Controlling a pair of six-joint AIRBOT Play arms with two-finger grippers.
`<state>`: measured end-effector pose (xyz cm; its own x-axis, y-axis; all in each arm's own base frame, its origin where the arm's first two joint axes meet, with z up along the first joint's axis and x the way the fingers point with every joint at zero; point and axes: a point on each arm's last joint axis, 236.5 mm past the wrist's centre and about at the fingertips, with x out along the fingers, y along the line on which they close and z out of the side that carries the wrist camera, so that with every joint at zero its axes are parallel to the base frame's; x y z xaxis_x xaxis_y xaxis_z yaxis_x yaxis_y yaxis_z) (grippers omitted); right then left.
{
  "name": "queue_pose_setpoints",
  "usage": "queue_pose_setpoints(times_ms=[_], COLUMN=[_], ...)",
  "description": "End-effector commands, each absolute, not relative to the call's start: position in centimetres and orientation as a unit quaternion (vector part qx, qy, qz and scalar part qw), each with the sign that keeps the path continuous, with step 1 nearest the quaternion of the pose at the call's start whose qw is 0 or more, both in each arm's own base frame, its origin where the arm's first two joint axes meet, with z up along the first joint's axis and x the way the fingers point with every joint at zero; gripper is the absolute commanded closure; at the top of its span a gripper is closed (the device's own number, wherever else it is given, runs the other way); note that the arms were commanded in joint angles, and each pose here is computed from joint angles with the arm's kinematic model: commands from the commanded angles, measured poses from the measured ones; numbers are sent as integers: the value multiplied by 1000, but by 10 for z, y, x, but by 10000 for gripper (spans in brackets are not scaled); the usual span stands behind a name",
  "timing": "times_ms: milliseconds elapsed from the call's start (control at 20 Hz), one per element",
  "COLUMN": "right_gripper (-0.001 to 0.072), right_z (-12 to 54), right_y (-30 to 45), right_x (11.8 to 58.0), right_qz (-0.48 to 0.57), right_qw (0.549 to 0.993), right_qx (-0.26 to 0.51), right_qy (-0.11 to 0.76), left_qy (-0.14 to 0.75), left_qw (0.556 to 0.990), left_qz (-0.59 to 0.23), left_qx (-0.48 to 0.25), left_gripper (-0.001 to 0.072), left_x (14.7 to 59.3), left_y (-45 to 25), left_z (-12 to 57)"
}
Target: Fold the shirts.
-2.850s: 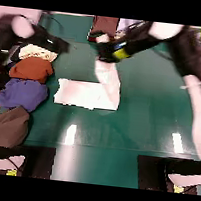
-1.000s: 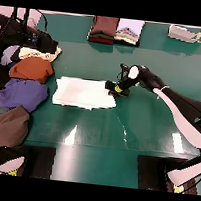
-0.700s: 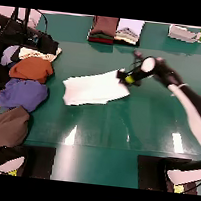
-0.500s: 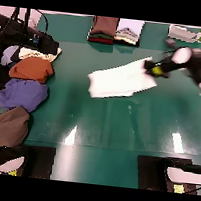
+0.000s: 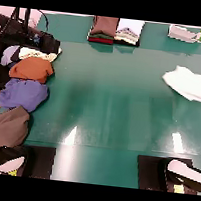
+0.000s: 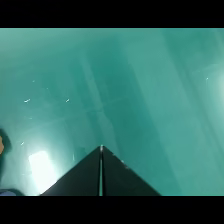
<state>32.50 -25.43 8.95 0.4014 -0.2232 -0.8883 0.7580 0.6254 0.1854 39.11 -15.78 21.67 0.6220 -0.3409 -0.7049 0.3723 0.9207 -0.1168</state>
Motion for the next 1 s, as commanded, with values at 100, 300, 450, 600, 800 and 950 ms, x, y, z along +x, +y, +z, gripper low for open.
queue_pose_setpoints(times_ms=[100,300,450,600,800,950], right_gripper=[699,697,320,178,180,181], right_z=[39,13,14,39,90,99], right_y=[-275,-248,-249,-258,-206,-105], right_x=[238,225,214,205,273,330], right_qz=[-377,-369,-366,-372,-270,-128], right_qw=[709,702,706,705,762,795], right_qx=[361,362,328,295,316,285], right_qy=[473,490,510,526,496,520], left_qy=[384,385,391,395,392,392], left_qw=[901,900,897,895,897,897], left_qz=[-203,-204,-204,-205,-205,-205], left_qx=[12,13,15,20,19,19], left_gripper=[683,683,683,682,682,682], left_x=[391,391,389,387,388,388], left_y=[-162,-162,-161,-161,-161,-161], left_z=[218,218,216,214,215,215])
